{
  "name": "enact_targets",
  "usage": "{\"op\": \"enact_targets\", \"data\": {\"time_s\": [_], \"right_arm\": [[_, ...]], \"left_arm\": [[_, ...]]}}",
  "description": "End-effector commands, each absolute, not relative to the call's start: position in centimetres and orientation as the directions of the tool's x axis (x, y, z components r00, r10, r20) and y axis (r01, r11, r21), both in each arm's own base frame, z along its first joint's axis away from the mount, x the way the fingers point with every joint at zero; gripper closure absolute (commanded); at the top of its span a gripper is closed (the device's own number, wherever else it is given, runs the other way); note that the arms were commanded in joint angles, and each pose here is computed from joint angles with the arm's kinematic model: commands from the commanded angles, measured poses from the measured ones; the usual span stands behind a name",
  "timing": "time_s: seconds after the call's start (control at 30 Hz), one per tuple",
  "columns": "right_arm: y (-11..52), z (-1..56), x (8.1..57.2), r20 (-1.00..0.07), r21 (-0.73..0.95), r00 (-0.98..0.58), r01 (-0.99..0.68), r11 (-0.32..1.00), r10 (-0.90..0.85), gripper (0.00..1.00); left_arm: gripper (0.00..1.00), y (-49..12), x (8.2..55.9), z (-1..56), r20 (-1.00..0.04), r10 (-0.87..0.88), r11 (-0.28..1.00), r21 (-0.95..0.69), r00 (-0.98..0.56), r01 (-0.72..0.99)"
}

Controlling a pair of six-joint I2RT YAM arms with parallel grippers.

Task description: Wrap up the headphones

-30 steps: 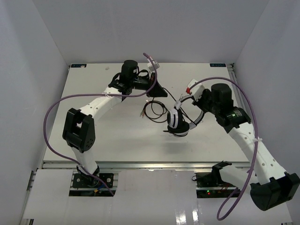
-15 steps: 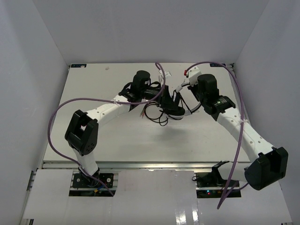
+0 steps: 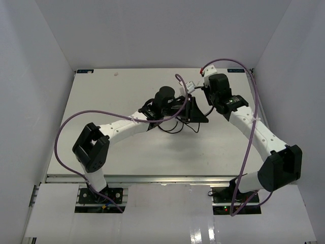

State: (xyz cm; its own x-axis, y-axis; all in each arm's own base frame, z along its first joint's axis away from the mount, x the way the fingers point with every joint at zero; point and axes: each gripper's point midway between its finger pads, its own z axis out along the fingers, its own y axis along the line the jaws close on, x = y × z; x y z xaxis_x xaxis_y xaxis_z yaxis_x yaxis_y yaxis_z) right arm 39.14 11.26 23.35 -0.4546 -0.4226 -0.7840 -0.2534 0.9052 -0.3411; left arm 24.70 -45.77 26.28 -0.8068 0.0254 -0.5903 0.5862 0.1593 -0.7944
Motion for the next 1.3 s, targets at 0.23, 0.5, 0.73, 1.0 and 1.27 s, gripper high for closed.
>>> {"op": "enact_targets", "data": {"time_s": [0.23, 0.5, 0.73, 1.0, 1.27], "right_arm": [[13.1, 35.2, 39.5, -0.936, 0.055, -0.347, -0.329, 0.943, -0.066, 0.92], [13.2, 39.9, 36.7, -0.950, 0.155, -0.312, -0.428, 0.890, 0.015, 0.92], [11.5, 42.6, 35.1, -0.940, 0.267, -0.323, -0.493, 0.828, 0.111, 0.92], [9.7, 43.0, 33.9, -0.948, 0.262, -0.305, -0.584, 0.769, 0.091, 0.92], [10.7, 41.5, 29.2, -0.980, 0.042, -0.145, -0.823, 0.566, -0.138, 0.92]], "left_arm": [[0.47, -47.1, 22.1, 19.3, -0.915, 0.039, 0.346, -0.364, -0.401, 0.865], [0.52, -47.1, 25.5, 12.0, -0.990, 0.129, 0.457, 0.017, -0.048, 0.889], [0.63, -43.2, 26.0, 8.3, -0.983, 0.172, 0.522, 0.144, 0.062, 0.841], [1.00, -39.0, 26.8, 6.4, -0.978, 0.207, 0.537, 0.132, 0.022, 0.833], [1.00, -31.9, 30.6, 10.2, -0.996, 0.076, 0.573, 0.010, -0.042, 0.819]]}}
